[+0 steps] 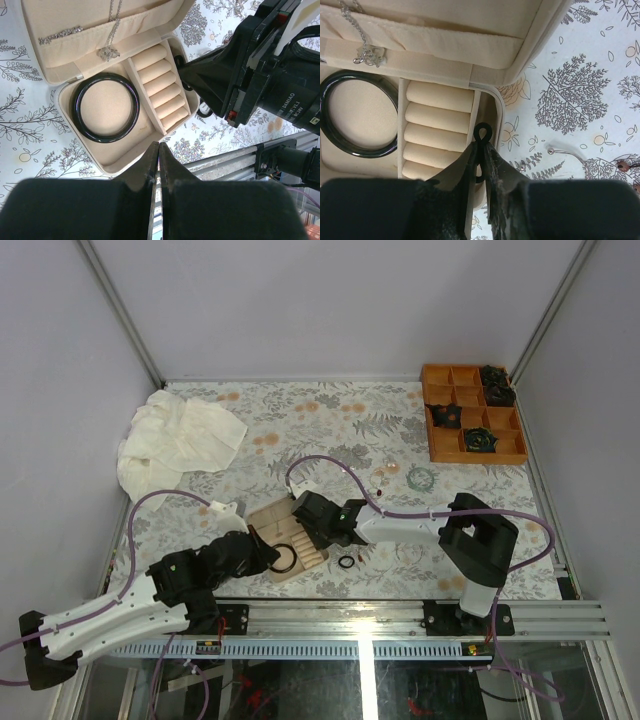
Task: Organize the mixed jewelry
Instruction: Place the jewelry in the jewelry box.
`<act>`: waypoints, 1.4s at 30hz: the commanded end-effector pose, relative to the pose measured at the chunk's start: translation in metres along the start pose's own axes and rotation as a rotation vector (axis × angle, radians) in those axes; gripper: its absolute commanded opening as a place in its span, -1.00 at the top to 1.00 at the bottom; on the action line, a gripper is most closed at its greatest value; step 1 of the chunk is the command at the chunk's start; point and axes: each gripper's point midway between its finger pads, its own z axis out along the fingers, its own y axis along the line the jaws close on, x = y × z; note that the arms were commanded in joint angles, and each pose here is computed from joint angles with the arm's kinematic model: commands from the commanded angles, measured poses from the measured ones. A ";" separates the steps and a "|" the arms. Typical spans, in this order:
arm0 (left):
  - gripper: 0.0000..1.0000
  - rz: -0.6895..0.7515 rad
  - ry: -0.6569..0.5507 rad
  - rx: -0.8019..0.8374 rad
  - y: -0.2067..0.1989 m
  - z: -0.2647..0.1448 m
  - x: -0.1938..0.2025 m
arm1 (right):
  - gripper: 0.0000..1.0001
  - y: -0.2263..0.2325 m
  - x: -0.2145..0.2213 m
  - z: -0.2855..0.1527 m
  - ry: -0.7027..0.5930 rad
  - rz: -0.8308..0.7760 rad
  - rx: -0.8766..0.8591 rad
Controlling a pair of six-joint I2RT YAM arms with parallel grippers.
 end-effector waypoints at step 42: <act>0.99 0.002 -0.040 0.023 -0.009 -0.005 -0.011 | 0.71 0.001 -0.011 -0.007 -0.016 0.002 0.046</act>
